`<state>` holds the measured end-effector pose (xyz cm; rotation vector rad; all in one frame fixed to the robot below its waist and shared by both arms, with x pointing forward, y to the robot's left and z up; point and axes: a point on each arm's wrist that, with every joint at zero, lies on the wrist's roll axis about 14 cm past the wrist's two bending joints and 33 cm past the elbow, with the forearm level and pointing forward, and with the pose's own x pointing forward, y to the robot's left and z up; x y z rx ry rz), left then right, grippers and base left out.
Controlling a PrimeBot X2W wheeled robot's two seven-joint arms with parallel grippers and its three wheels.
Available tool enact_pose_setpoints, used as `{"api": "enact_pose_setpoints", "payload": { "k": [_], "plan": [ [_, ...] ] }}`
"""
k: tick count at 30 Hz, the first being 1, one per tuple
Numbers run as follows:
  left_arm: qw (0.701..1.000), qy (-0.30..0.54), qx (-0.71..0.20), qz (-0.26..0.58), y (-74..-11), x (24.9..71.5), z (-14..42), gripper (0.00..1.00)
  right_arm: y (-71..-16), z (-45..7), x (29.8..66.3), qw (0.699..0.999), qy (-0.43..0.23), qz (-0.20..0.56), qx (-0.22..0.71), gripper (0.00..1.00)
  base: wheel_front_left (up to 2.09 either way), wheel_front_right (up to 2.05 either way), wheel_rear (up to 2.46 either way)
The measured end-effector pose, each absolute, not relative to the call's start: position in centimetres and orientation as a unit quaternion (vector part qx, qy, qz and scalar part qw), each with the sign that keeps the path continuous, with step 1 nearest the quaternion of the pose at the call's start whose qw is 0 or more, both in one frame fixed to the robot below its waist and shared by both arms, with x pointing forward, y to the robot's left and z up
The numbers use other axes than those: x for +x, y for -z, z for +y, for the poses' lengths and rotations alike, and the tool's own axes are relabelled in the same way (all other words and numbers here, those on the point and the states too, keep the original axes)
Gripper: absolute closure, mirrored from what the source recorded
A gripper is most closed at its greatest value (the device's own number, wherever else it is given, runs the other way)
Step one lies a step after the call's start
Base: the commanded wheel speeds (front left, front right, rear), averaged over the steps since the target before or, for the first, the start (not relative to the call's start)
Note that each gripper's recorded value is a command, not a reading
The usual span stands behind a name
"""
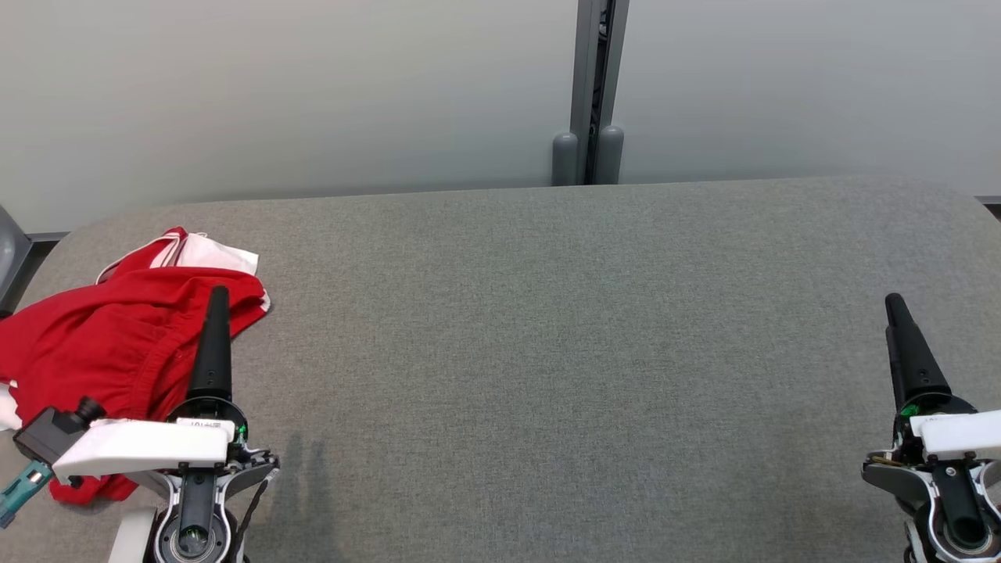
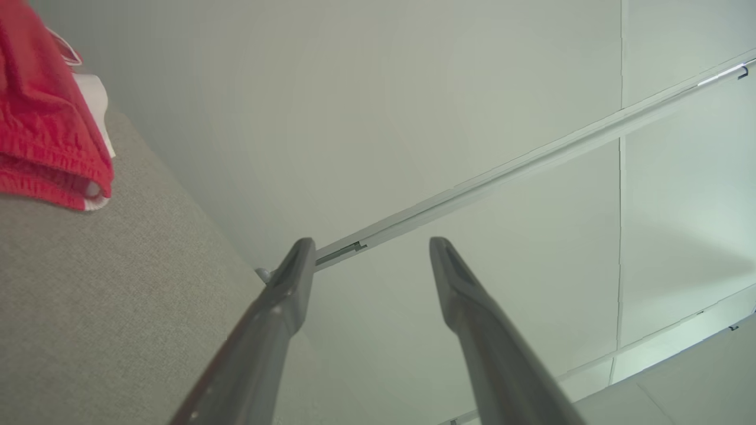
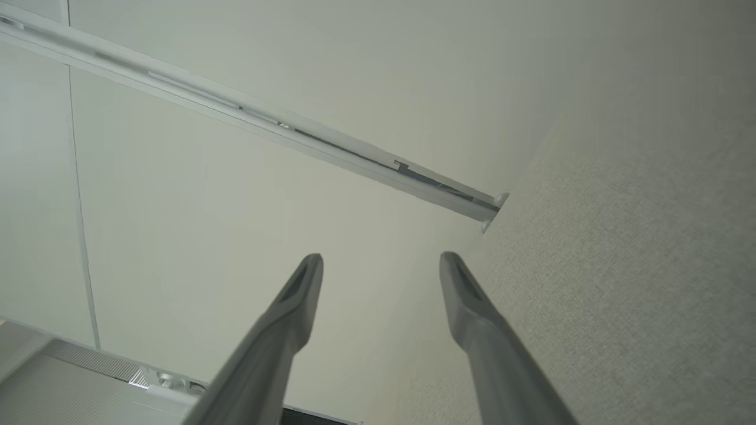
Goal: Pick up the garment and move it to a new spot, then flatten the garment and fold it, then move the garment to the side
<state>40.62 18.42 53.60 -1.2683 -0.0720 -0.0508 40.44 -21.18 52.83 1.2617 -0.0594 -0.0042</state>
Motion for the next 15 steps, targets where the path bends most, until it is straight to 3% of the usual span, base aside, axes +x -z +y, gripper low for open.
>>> {"api": "enact_pose_setpoints", "payload": {
  "k": [15],
  "plan": [
    [0.894, 0.058, -0.44, -0.061, -55.8, 40.5, 17.4, 0.0, -55.4, -20.3, 40.5, 0.904, -0.027, -0.055, 0.424, 0.0, 0.0, 0.0, 0.0]
  ]
}}
